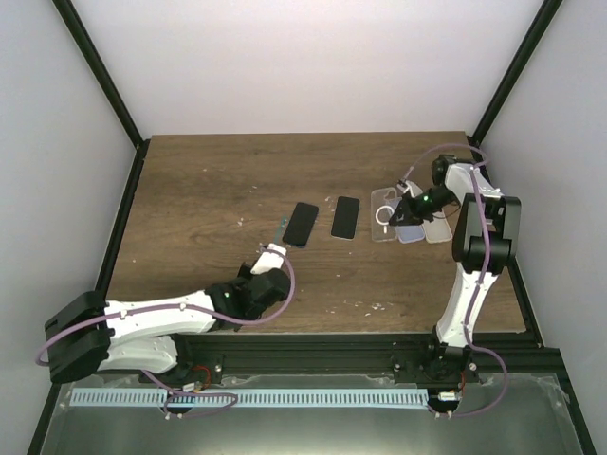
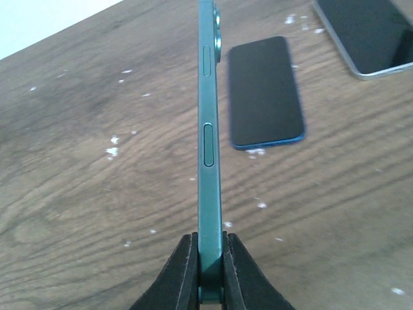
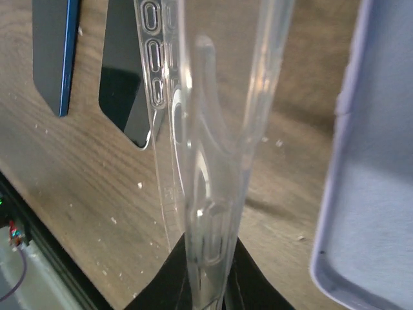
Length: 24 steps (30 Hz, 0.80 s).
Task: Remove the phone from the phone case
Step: Place the phone case at the center of the board.
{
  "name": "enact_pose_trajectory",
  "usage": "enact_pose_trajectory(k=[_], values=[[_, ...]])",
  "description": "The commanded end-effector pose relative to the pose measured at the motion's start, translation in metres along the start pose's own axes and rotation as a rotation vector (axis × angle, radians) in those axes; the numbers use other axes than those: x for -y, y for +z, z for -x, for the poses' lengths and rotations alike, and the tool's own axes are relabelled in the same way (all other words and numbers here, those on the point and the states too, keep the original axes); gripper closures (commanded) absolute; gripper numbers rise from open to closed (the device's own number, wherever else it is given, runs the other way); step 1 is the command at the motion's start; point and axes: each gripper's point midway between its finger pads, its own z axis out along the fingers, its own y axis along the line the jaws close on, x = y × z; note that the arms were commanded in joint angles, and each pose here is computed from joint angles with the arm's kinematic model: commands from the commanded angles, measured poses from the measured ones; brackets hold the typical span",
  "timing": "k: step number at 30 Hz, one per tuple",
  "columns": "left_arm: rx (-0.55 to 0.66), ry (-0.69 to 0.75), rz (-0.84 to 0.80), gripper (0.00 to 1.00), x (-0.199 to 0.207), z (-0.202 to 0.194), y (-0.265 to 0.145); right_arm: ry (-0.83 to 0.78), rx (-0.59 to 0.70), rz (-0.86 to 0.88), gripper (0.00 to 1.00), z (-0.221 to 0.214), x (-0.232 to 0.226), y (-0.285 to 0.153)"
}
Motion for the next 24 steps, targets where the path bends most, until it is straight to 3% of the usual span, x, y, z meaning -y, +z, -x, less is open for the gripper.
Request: enact_pose_trajectory(k=[1,8,11,15,20,24], values=[[0.055,-0.057,0.111,1.00,-0.030,0.028,0.010,0.029,-0.072,0.102,0.99,-0.021,-0.014,0.021],[-0.006,-0.087,0.204,1.00,-0.057,0.017,0.036,0.071,-0.132,0.133,0.97,-0.035,-0.016,0.046],[-0.023,-0.076,0.198,1.00,-0.053,0.012,0.043,0.076,-0.129,0.073,0.75,-0.031,-0.005,0.049],[-0.041,-0.033,0.189,1.00,-0.045,0.010,0.050,0.027,-0.076,-0.065,0.59,-0.014,0.009,0.025],[-0.073,0.087,0.189,1.00,-0.035,0.005,0.065,-0.034,0.038,-0.118,0.56,-0.005,0.000,-0.013],[-0.152,0.158,0.197,1.00,-0.022,-0.003,0.085,-0.066,0.062,-0.061,0.55,-0.017,-0.015,-0.012]])
